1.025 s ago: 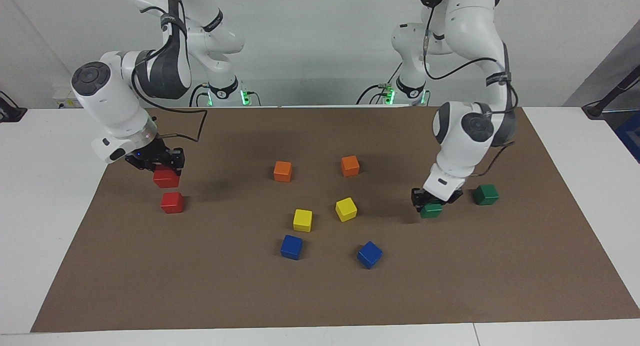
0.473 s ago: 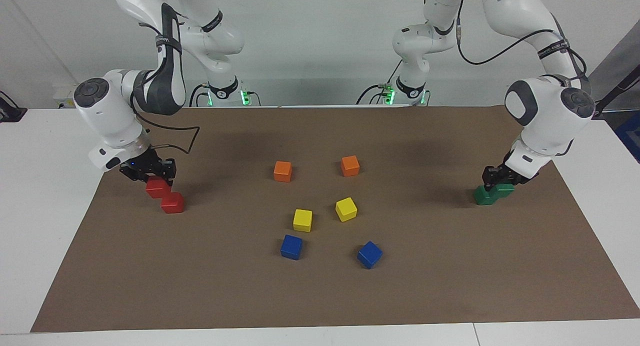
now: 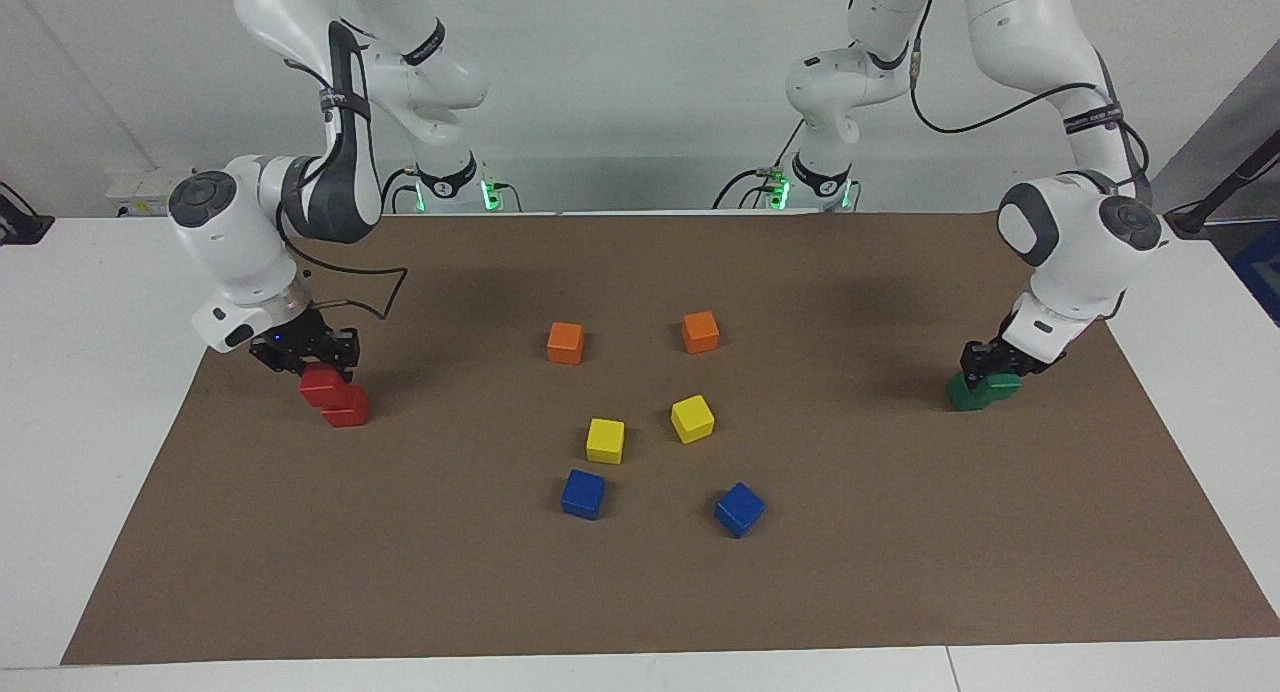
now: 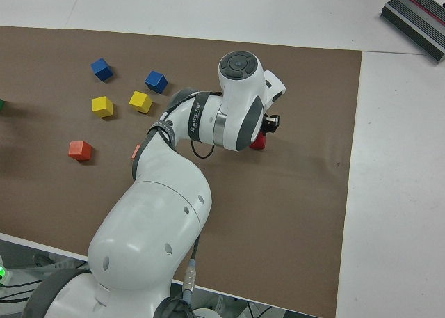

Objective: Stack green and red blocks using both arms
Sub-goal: 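Carry the green block with the left gripper while the right gripper carries red, then lower the green block onto the placed green block and open the left gripper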

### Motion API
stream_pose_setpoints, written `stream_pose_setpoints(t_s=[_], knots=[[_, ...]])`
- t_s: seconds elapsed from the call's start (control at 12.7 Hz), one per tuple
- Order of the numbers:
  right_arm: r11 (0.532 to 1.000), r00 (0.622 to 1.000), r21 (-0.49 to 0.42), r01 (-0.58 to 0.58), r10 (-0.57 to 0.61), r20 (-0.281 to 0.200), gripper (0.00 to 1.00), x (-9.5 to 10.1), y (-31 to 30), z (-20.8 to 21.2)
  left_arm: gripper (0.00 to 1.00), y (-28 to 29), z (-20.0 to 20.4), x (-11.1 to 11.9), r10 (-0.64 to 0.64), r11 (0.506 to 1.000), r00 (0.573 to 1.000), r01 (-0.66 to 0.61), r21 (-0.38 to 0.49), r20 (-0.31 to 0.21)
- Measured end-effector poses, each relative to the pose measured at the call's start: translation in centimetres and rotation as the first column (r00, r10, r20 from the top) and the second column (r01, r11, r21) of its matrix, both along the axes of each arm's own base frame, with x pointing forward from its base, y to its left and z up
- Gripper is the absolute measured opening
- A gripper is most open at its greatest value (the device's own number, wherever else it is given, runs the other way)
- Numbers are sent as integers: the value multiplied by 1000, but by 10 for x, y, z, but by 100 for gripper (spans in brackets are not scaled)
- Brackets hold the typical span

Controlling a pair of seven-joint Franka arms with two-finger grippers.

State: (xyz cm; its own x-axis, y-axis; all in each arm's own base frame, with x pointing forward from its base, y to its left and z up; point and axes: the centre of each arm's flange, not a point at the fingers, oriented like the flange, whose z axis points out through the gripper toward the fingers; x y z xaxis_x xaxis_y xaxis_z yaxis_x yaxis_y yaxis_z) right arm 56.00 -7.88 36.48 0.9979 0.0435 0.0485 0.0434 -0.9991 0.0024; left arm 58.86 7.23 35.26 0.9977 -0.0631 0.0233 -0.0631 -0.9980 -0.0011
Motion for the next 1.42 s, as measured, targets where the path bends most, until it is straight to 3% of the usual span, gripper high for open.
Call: stream_pose_setpoints(t_s=[0.71,0.79,1.1,1.42], knots=[[1000,1000,0,-8,8,4,55,1,5,-14,56,5,-3,-3,-90,996,996,90,3,5],[1000,1000,0,-7,7,1,55,0,4,-15,60,8,-6,-5,-100,995,995,100,2,-1],[1000,1000,1,-1,1,-3,55,-2,2,-17,100,13,-14,-11,-100,995,995,100,-2,-19],[1000,1000,1,2,-2,-3,55,-2,2,-17,100,13,-3,-10,-99,995,995,99,-2,-21]])
